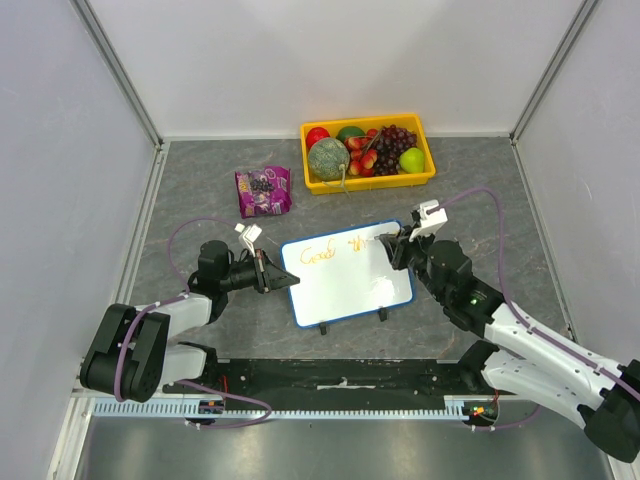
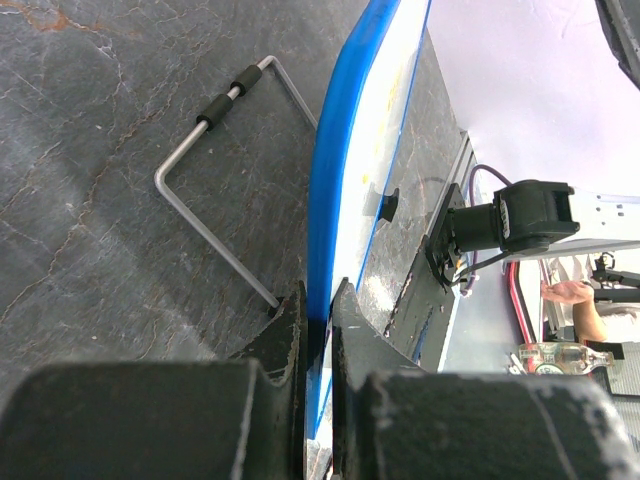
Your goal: Write a sentence on the whiteboard
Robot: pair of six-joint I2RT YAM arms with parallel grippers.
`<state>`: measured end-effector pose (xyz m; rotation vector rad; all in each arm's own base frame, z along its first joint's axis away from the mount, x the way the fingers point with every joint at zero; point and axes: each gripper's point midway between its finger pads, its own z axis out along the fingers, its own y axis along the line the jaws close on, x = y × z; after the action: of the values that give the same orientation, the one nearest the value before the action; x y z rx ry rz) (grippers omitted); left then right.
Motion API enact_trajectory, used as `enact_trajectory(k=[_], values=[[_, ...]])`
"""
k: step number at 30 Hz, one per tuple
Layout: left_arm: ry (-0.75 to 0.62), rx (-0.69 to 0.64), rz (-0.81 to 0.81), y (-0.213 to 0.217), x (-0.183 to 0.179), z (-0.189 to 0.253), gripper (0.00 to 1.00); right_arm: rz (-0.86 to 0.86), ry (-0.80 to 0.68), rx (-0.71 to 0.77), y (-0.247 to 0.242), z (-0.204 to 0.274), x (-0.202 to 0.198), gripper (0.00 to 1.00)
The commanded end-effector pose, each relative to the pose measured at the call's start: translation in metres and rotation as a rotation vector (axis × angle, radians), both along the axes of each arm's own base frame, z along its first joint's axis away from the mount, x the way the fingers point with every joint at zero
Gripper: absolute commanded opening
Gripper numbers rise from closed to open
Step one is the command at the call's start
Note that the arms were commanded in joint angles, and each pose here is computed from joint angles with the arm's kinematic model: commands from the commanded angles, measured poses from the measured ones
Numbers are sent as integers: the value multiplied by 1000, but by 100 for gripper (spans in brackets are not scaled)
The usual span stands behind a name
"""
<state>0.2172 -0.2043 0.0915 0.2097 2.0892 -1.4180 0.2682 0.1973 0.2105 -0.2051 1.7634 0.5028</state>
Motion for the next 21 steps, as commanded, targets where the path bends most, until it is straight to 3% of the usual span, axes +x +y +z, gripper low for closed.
enact_trajectory(k=[1,21], values=[[45,116,144,18,18,-30,2,-60,-77,26,-6,33,12,0],[46,117,144,18,18,-30,2,-40,26,-55,-11,-24,1,0]])
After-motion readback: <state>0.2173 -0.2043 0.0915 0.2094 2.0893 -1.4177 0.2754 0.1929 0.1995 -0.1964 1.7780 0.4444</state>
